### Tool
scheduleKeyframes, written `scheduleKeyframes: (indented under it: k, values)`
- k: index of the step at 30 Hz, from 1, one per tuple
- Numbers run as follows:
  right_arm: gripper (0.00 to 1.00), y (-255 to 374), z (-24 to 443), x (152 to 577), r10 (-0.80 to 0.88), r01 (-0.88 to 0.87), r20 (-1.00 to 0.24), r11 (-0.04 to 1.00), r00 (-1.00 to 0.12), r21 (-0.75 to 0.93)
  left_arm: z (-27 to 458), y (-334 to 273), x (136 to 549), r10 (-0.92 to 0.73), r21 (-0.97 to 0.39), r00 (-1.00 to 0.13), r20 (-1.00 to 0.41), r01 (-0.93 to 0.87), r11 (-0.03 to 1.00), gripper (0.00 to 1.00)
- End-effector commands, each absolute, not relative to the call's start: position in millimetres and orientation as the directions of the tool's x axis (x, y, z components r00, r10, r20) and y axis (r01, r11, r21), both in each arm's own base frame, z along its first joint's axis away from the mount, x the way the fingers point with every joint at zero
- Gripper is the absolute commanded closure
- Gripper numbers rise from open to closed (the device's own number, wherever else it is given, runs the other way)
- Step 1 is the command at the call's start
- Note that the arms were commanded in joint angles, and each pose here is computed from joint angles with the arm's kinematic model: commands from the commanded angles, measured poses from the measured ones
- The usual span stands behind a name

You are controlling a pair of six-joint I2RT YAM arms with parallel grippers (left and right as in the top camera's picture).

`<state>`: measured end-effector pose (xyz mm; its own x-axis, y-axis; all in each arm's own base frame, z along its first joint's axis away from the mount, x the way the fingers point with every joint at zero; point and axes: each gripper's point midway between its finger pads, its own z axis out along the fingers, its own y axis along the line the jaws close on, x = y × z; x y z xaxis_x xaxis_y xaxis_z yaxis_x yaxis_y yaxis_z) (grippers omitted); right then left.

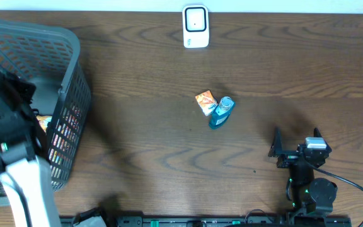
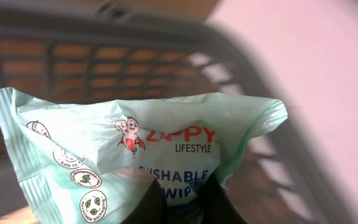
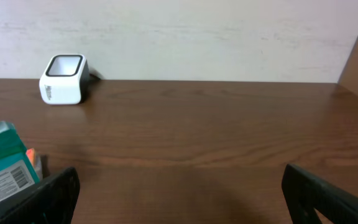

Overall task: Scan the item barcode
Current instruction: 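Carry the wipes pack to the scanner area and release it on the table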

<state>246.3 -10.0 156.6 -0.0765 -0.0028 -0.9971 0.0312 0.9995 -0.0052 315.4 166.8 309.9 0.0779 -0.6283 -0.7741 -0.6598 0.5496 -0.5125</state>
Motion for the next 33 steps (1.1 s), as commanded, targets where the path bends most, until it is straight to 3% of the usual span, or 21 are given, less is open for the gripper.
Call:
scheduleKeyframes:
  k: [1,7,15,21,26,33]
  values:
    - [0.01,-8.2,155.7,246.3,0.010,0.025,-0.997,1.000,-0.078,0.009,362.5,112.4,308.3,-0.596,-0.558,0.087,-0.798,-0.481,0.676,0.93]
    - [0.01,-8.2,155.7,246.3,0.010,0.025,-0.997,1.000,-0.078,0.009,381.9,2.7,311.0,-0.596,-0.577,-0.069,-0.800,-0.186,0.795,0.93]
    - [0.01,-8.2,155.7,246.3,0.010,0.025,-0.997,1.000,-0.078,0.009,307.8,-145.1,333.6,-0.430,-0.493,-0.455,-0.780,0.025,0.869,0.92]
    - [0.01,-8.2,155.7,246.3,0.010,0.025,-0.997,1.000,-0.078,0.009,208.8,-215.6,340.4,-0.237,-0.342,-0.651,-0.721,0.036,0.939,0.93]
    - [0.01,-8.2,155.7,246.3,0.010,0.025,-0.997,1.000,-0.078,0.009,134.0,-244.8,331.4,-0.182,-0.277,-0.768,-0.613,-0.007,0.961,0.93]
    - [0.01,-8.2,155.7,246.3,0.010,0.025,-0.997,1.000,-0.078,0.009,87.3,-246.2,322.0,-0.209,-0.242,-0.830,-0.517,-0.092,0.966,0.93]
